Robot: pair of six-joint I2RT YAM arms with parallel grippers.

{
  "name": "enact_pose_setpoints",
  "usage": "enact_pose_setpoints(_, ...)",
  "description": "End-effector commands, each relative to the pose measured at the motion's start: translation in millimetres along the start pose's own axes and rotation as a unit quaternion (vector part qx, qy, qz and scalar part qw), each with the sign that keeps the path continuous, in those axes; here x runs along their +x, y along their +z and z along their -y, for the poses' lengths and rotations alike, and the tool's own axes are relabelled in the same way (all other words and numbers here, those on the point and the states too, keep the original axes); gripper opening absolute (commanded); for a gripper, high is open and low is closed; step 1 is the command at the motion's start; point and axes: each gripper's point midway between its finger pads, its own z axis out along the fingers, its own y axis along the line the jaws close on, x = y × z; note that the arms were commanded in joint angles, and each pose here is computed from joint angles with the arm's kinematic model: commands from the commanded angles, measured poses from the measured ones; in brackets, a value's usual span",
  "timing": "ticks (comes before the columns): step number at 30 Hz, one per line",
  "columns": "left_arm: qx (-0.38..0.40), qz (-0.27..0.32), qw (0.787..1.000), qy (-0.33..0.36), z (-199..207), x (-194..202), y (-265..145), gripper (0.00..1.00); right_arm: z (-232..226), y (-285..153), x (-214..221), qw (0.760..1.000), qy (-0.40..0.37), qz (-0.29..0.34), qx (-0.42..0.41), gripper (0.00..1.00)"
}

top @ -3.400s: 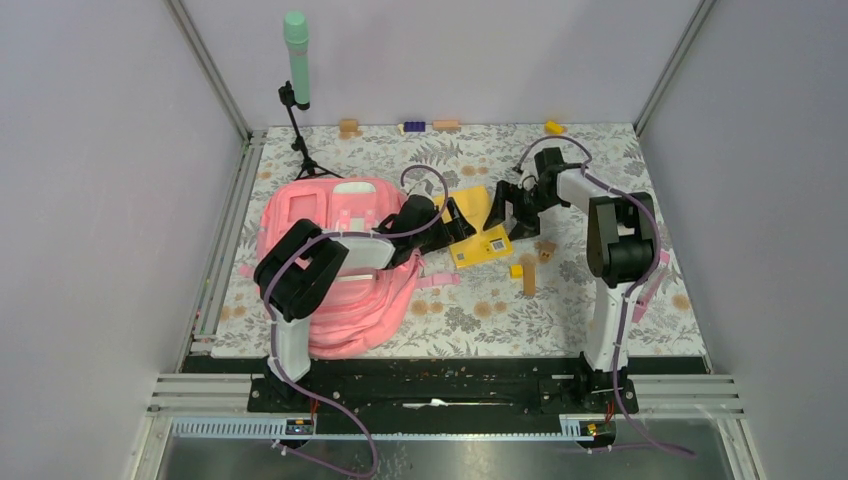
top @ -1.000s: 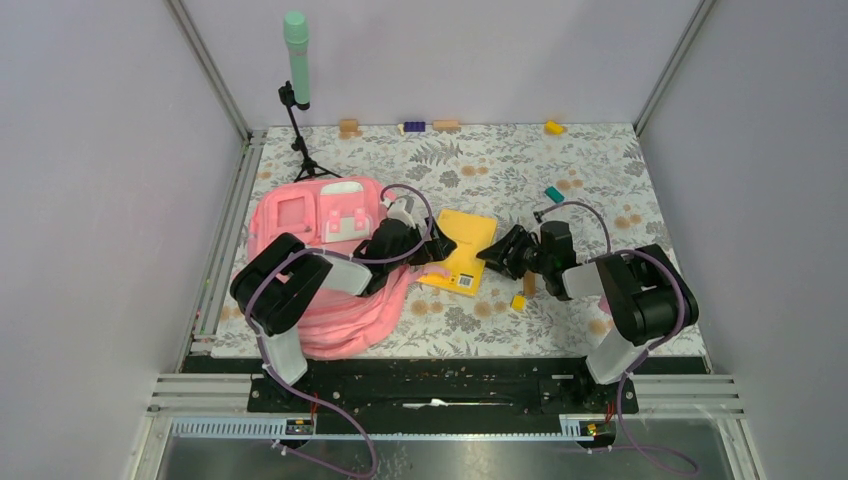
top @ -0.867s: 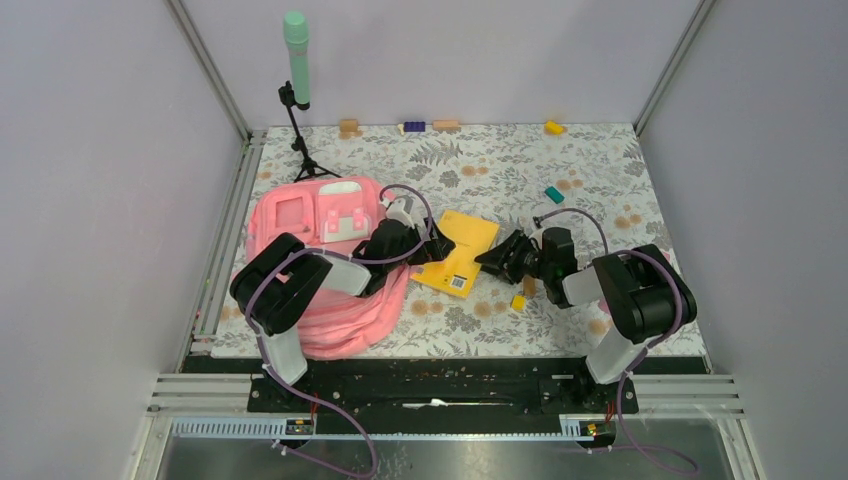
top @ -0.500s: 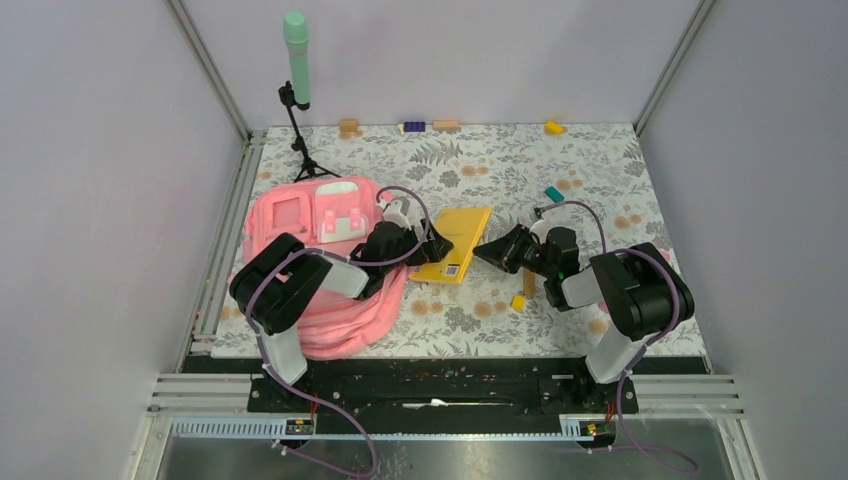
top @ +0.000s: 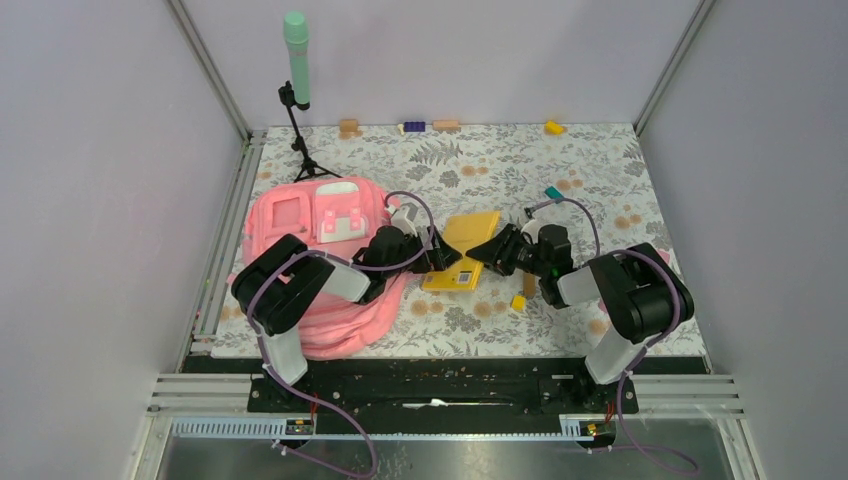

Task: Pack the student bag
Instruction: Pick up the book from the center of the board.

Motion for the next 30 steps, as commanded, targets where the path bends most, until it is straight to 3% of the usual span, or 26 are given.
enact_pose_setpoints(1, 0.144, -0.077, 0.987, 0.000, 68.3, 34.9, -13.0, 0.97, -21.7, 15.0, 1.0, 0.999, -0.033, -0.012, -0.032, 0.43)
enact_pose_setpoints(5, 0.148, -0.075, 0.986, 0.002, 70.2, 34.2, -14.4, 0.97, -21.8, 16.7, 0.0, 0.999, -0.028, -0.009, -0.033, 0.34)
enact_pose_setpoints(12, 0.165, -0.067, 0.983, 0.034, 86.8, 20.7, -20.1, 0.98, -20.6, 6.9, -3.5, 0.998, -0.055, 0.006, -0.001, 0.01)
enact_pose_setpoints(18, 0.158, -0.069, 0.979, 0.109, 112.9, -6.7, -36.5, 0.99, -40.2, -18.0, -17.1, 0.991, -0.124, 0.027, 0.041, 0.00)
enact_pose_setpoints(23, 0.116, -0.046, 0.976, 0.178, 130.9, -40.6, -75.4, 0.99, -61.6, -56.8, -43.5, 0.979, -0.175, 0.062, 0.083, 0.00)
enact_pose_setpoints(30, -0.074, -0.062, 0.966, 0.239, 82.7, -39.9, -153.5, 0.99, -84.6, -107.3, -54.4, 0.973, -0.198, 0.083, 0.080, 0.00)
